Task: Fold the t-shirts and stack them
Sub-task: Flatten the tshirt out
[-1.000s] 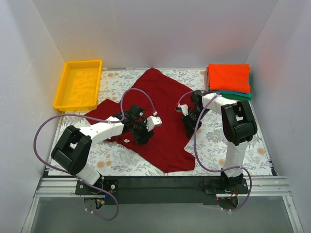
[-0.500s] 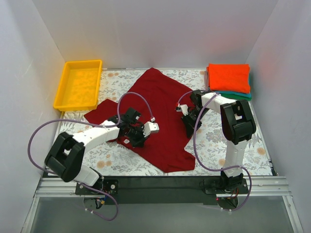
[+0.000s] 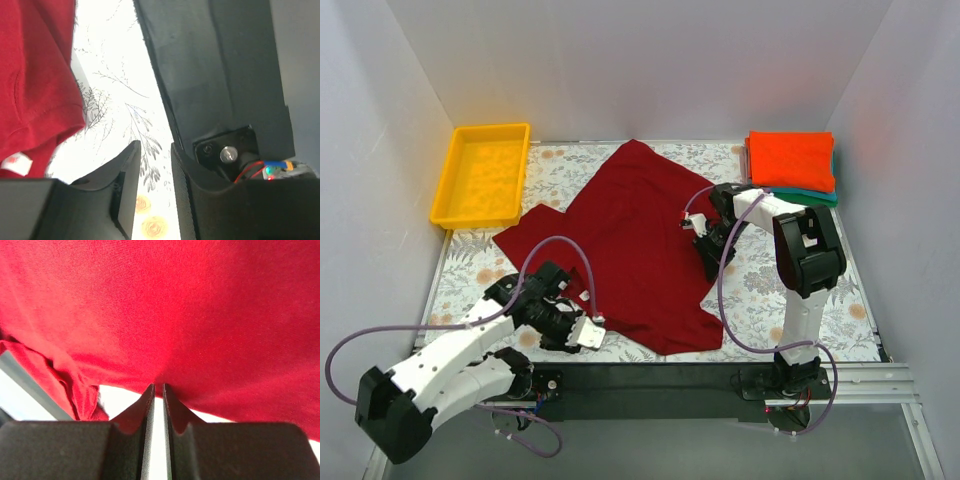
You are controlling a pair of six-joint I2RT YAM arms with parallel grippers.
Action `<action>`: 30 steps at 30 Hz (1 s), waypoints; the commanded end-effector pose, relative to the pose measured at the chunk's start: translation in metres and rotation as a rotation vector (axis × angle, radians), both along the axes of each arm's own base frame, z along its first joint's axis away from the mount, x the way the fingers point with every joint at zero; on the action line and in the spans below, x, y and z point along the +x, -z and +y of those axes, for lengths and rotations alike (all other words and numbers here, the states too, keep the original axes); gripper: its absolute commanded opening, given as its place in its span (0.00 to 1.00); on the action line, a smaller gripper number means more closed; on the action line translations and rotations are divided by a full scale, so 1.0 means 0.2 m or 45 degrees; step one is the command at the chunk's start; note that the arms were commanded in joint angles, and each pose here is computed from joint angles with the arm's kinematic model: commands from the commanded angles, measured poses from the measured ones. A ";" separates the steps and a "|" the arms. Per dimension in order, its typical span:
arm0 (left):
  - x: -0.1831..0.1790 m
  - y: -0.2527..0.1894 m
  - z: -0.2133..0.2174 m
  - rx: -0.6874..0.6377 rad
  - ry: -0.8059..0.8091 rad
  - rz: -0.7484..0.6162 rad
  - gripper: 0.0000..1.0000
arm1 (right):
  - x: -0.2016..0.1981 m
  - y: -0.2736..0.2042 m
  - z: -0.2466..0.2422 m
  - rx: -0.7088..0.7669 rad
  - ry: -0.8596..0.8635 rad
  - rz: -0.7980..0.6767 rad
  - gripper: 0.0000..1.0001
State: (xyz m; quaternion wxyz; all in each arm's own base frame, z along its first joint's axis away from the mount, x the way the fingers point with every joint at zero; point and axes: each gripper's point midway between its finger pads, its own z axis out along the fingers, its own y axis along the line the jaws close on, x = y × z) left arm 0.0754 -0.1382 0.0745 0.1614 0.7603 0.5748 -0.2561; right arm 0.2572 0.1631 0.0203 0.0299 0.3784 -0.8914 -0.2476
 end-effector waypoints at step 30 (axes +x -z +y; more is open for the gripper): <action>1.15 0.14 0.74 -0.061 -1.885 0.409 0.40 | -0.78 -0.21 0.95 0.317 -0.902 -0.229 0.51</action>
